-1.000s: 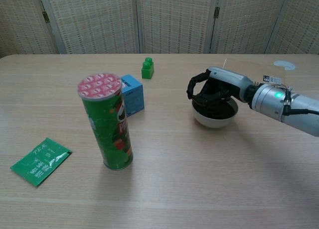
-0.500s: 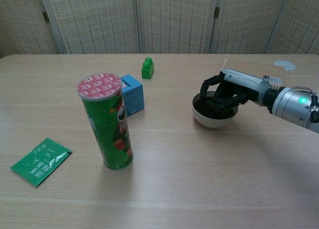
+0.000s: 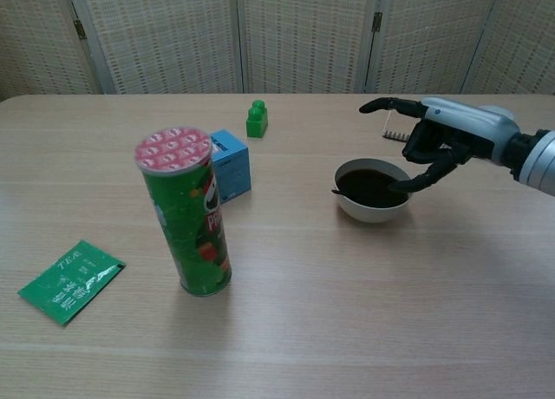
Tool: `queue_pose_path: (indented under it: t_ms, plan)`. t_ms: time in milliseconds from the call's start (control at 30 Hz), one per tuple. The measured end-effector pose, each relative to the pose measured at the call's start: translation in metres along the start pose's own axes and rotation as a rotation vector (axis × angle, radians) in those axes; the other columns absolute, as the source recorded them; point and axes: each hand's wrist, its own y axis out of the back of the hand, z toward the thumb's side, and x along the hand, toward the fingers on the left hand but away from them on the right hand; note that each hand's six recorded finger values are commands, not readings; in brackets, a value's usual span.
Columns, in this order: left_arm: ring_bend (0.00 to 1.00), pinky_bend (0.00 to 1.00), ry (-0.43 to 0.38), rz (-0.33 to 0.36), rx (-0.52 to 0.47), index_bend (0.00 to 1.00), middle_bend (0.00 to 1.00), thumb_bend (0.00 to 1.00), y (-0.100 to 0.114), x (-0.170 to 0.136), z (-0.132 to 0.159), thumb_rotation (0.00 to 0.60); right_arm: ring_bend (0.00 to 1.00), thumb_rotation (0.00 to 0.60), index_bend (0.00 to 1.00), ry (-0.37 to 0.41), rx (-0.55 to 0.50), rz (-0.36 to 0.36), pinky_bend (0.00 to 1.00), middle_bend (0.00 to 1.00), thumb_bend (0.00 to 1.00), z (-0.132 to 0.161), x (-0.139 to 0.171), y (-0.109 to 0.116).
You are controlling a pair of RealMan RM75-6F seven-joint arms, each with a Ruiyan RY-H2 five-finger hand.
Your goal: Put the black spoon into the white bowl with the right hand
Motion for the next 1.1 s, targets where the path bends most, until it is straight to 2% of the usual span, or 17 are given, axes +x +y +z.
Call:
queue_pose_path:
  t_ms: [67,133,267,300,333,467,500,600,733,833,967,1100]
  plan:
    - [0.15,0.16,-0.004,0.0,-0.002,0.23,0.21,0.2,0.0,0.001,0.001,0.6,1.0,0.6,0.09,-0.01,0.067,-0.014,1.0,0.92,0.18,-0.003,0.008,0.008]
    - [0.15,0.16,-0.011,0.002,-0.005,0.23,0.21,0.2,0.001,0.002,0.003,0.6,0.98,0.6,0.12,-0.02,0.151,-0.034,1.0,0.87,0.21,-0.004,0.018,0.018]
    - [0.15,0.16,-0.025,0.011,-0.011,0.23,0.21,0.2,0.002,0.005,0.007,0.6,0.86,0.6,0.31,-0.055,0.309,-0.092,0.99,0.77,0.21,-0.004,0.045,0.038]
    - [0.15,0.16,-0.029,0.014,-0.015,0.23,0.21,0.2,0.002,0.006,0.009,0.6,0.81,0.6,0.33,-0.068,0.337,-0.108,0.95,0.73,0.21,-0.003,0.054,0.043]
    - [0.15,0.16,-0.031,0.016,-0.017,0.23,0.21,0.2,0.003,0.007,0.01,0.6,0.78,0.6,0.33,-0.089,0.368,-0.13,0.9,0.7,0.21,-0.002,0.066,0.049]
    - [0.15,0.16,-0.051,0.029,-0.022,0.23,0.21,0.2,0.005,0.009,0.017,0.6,0.5,0.6,0.31,-0.181,0.414,-0.19,0.43,0.48,0.19,0.0,0.113,0.07]
    - [0.15,0.16,-0.06,0.033,-0.025,0.23,0.21,0.2,0.005,0.009,0.02,0.6,0.44,0.6,0.29,-0.207,0.426,-0.202,0.36,0.43,0.18,0.0,0.125,0.076]
    - [0.15,0.16,-0.082,0.039,-0.036,0.22,0.21,0.2,0.006,0.009,0.028,0.6,0.25,0.6,0.21,-0.292,0.473,-0.228,0.21,0.28,0.13,-0.002,0.167,0.09]
    - [0.15,0.16,-0.108,0.045,-0.038,0.22,0.19,0.2,0.007,0.009,0.037,0.6,0.05,0.6,0.1,-0.357,0.481,-0.239,0.03,0.11,0.1,-0.002,0.206,0.094]
    - [0.15,0.16,-0.115,0.05,-0.04,0.22,0.19,0.2,0.007,0.008,0.041,0.6,0.0,0.6,0.06,-0.375,0.472,-0.24,0.0,0.07,0.09,-0.002,0.223,0.092]
    - [0.15,0.16,-0.114,0.058,-0.041,0.22,0.19,0.2,0.008,0.007,0.044,0.6,0.0,0.6,0.06,-0.402,0.463,-0.237,0.0,0.07,0.09,-0.002,0.243,0.088]
    - [0.15,0.16,-0.114,0.059,-0.044,0.22,0.19,0.2,0.007,0.006,0.046,0.6,0.0,0.6,0.06,-0.399,0.454,-0.244,0.0,0.07,0.09,0.0,0.251,0.088]
